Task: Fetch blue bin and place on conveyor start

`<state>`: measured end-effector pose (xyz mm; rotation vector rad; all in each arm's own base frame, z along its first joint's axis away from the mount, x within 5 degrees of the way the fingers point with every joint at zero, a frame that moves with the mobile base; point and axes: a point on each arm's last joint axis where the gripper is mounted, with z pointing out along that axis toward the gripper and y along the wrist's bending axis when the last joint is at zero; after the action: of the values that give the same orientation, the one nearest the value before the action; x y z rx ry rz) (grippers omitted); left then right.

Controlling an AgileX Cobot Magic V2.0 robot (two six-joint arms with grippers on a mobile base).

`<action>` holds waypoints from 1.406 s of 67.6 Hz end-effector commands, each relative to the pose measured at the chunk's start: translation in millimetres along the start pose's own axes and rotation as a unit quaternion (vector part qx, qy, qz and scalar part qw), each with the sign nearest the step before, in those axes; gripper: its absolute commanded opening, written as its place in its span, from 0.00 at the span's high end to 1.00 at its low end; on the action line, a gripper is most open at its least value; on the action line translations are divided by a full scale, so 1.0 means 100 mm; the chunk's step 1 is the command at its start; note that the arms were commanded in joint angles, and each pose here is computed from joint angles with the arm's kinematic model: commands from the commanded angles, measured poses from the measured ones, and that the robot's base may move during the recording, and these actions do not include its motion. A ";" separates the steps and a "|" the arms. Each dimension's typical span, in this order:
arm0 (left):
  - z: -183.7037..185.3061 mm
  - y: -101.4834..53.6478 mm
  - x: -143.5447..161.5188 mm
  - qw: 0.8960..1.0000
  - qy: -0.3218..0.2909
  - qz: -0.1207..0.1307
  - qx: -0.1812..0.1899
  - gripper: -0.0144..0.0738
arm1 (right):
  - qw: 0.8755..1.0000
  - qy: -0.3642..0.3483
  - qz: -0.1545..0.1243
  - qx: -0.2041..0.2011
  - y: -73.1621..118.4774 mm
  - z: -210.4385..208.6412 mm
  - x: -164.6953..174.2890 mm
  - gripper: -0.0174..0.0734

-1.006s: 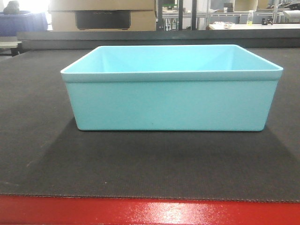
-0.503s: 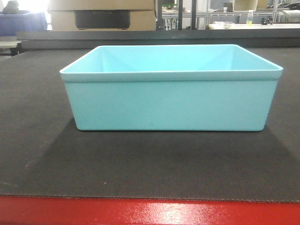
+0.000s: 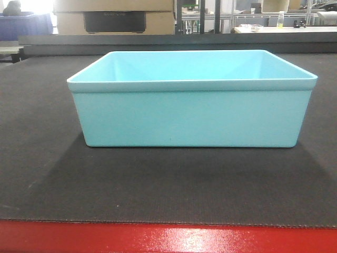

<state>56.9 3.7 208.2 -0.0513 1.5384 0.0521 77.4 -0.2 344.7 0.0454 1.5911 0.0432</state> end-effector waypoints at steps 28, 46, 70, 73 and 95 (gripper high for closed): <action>-0.01 0.00 -0.03 1.000 -0.014 -0.003 -0.002 0.96 | 0.997 -0.031 0.018 0.063 -0.13 -0.12 0.85 0.99; -0.01 0.00 -0.03 1.000 -0.014 -0.003 -0.002 0.96 | 0.997 -0.034 -0.008 0.070 -0.16 -0.19 1.35 0.99; -0.01 0.00 -0.02 1.000 -0.014 -0.003 -0.002 0.96 | 0.997 -0.036 -0.020 0.071 -0.16 -0.19 1.35 0.99; -0.01 0.00 -0.02 1.000 -0.014 -0.003 -0.002 0.96 | 0.997 -0.036 -0.020 0.071 -0.16 -0.19 1.35 0.99; -0.01 0.00 -0.02 1.000 -0.014 -0.003 -0.002 0.96 | 0.997 -0.036 -0.020 0.071 -0.16 -0.19 1.35 0.99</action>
<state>56.9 3.7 207.9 -0.0514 1.5366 0.0522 56.6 -7.9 207.5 0.1282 1.5471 -0.0921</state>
